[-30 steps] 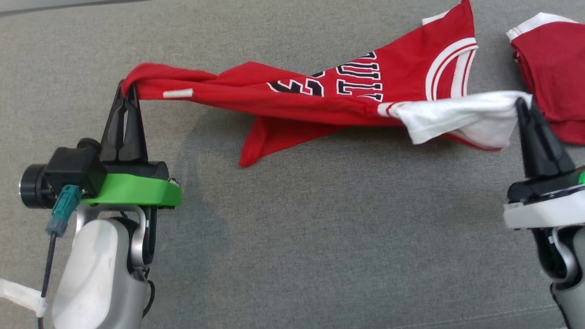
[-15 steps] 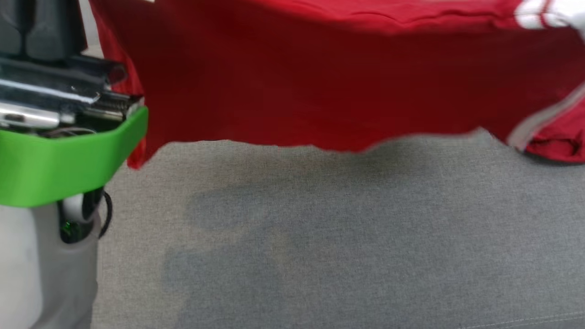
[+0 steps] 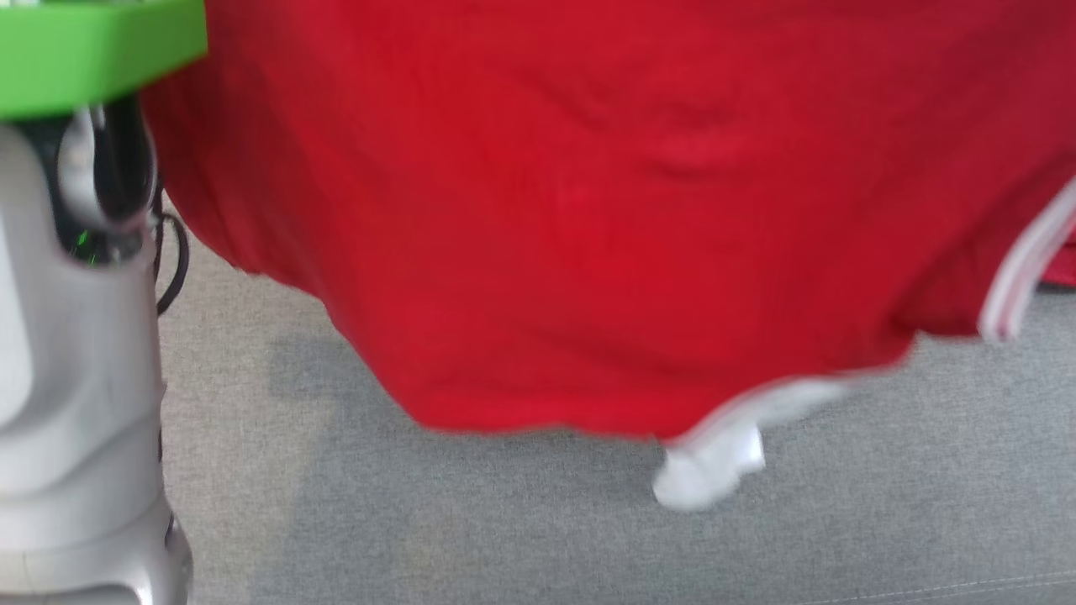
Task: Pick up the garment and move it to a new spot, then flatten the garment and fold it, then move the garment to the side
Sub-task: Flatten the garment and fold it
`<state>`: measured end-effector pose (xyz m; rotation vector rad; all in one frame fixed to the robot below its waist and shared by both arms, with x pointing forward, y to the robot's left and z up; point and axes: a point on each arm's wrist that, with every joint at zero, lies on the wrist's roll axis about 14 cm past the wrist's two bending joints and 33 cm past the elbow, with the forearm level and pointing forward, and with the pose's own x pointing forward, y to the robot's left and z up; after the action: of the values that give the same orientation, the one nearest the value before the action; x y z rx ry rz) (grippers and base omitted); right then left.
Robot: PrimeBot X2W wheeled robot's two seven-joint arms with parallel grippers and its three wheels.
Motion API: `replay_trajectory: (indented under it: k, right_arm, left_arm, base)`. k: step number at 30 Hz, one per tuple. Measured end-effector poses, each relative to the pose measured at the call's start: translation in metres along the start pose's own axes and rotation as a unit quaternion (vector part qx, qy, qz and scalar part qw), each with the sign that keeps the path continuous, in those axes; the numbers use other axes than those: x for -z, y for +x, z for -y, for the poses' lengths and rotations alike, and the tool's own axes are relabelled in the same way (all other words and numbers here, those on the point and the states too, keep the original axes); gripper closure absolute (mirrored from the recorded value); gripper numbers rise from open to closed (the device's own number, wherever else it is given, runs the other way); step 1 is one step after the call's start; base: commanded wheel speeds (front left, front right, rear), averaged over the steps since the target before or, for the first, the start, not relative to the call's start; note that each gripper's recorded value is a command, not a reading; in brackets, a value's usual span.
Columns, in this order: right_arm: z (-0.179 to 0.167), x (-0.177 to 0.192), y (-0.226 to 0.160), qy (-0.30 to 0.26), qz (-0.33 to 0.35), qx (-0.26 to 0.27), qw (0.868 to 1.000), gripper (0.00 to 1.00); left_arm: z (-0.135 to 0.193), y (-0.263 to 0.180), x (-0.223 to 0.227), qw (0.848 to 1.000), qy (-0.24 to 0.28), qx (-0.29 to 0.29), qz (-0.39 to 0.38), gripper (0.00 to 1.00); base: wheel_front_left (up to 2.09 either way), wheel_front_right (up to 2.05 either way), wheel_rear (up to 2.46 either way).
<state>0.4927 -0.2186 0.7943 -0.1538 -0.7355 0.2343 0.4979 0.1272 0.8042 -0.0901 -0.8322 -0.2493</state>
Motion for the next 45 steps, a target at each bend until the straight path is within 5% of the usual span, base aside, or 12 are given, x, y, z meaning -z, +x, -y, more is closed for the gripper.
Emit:
replay_trajectory:
  k: [10,16,19,24,28,31,39,45]
  right_arm:
    - [-0.013,0.045,0.066,0.05,0.001,-0.003,0.999,1.0]
    - [-0.036,0.125,0.057,0.095,-0.103,0.003,0.99,1.0]
    - [-0.059,0.173,0.033,0.12,-0.168,-0.002,0.978,1.0]
    - [-0.1,0.259,-0.051,0.174,-0.306,0.005,0.936,1.0]
    - [-0.111,0.29,-0.111,0.226,-0.363,0.048,0.903,1.0]
    - [-0.118,0.297,-0.155,0.257,-0.389,0.08,0.881,1.0]
    - [-0.123,0.272,-0.227,0.283,-0.402,0.123,0.862,1.0]
    - [-0.119,0.224,-0.266,0.274,-0.389,0.132,0.87,1.0]
  left_arm:
    - [-0.03,0.038,0.081,0.998,-0.015,-0.038,-0.055,1.0]
    - [-0.043,0.005,0.168,0.981,0.002,-0.049,-0.189,1.0]
    - [-0.051,-0.043,0.222,0.957,-0.021,-0.083,-0.276,1.0]
    - [-0.052,-0.158,0.296,0.894,-0.071,-0.153,-0.416,1.0]
    - [-0.042,-0.233,0.323,0.849,-0.089,-0.172,-0.492,1.0]
    - [-0.038,-0.268,0.328,0.83,-0.098,-0.184,-0.518,1.0]
    - [-0.047,-0.3,0.299,0.838,-0.087,-0.197,-0.502,1.0]
    - [-0.036,-0.335,0.256,0.844,-0.076,-0.187,-0.497,1.0]
  base:
    - [0.0,0.0,0.0]
    - [0.0,0.0,0.0]
    - [0.0,0.0,0.0]
    - [0.0,0.0,0.0]
    - [0.0,0.0,0.0]
    - [0.0,0.0,0.0]
    - [0.0,0.0,0.0]
    - [0.0,0.0,0.0]
